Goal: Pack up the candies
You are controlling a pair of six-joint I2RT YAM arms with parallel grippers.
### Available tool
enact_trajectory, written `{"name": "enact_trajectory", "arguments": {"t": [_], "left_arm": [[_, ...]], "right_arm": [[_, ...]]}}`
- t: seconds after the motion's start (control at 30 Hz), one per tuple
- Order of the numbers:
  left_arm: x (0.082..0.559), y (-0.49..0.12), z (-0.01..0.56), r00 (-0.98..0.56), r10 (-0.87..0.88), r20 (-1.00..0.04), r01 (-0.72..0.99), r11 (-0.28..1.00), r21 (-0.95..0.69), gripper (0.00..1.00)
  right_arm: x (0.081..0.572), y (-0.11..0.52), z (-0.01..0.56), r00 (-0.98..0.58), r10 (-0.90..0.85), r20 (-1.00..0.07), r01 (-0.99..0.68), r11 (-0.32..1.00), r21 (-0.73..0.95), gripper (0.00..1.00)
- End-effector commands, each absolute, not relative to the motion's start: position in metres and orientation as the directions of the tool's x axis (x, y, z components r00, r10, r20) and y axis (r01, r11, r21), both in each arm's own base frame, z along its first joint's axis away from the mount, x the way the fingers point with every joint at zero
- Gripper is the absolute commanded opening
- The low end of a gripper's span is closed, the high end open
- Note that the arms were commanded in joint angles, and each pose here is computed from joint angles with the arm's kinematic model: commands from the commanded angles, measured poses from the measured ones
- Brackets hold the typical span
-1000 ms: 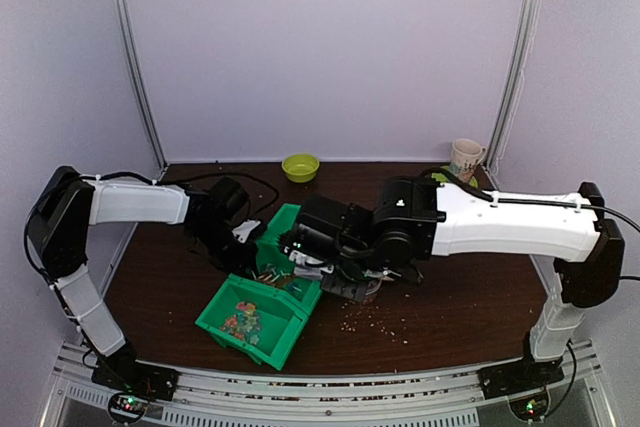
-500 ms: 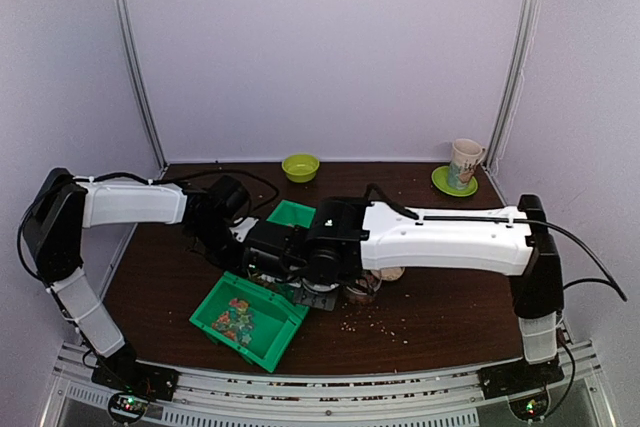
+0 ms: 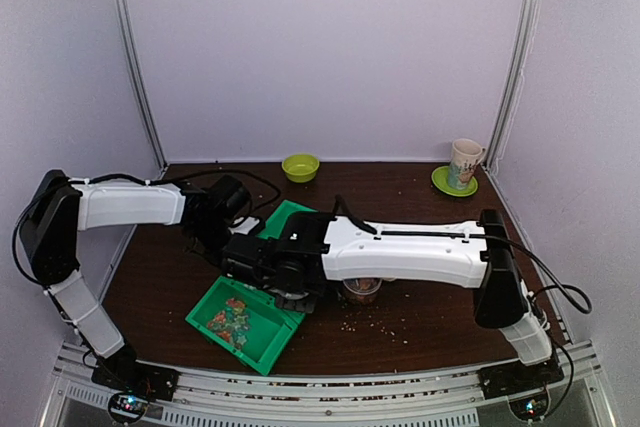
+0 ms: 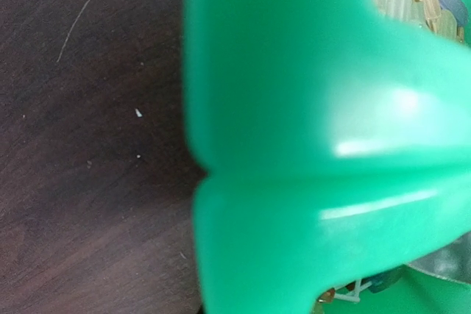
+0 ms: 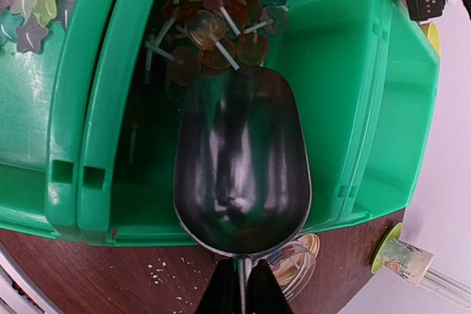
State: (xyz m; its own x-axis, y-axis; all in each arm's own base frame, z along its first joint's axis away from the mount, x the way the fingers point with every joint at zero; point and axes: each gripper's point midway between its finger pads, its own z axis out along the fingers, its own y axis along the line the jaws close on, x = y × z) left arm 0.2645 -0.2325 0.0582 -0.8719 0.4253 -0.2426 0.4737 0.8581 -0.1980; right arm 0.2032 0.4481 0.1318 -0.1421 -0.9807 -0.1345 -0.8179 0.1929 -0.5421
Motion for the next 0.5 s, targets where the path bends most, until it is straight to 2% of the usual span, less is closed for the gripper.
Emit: {"name": "enact_trajectory", "arguments": {"t": [0.0,0.23,0.47], "left_arm": [[0.287,-0.267,0.119,-0.803,0.386,-0.453,0.541,0.792,-0.283,0.0],[0.287,-0.27,0.121,-0.801,0.384,-0.46,0.547,0.782,-0.3,0.0],[0.286,-0.271,0.118,-0.804,0.384,-0.454,0.546,0.78,-0.306,0.0]], "right_arm": [[0.194,0.458,0.107,-0.136,-0.98,-0.144,-0.89,0.185,-0.416,0.0],[0.193,0.469,0.084,-0.207,-0.94,-0.272,-0.904,0.29,-0.316,0.0],[0.21,0.474,0.071,-0.343,-0.845,-0.409,-0.824,0.48,-0.3,0.0]]}}
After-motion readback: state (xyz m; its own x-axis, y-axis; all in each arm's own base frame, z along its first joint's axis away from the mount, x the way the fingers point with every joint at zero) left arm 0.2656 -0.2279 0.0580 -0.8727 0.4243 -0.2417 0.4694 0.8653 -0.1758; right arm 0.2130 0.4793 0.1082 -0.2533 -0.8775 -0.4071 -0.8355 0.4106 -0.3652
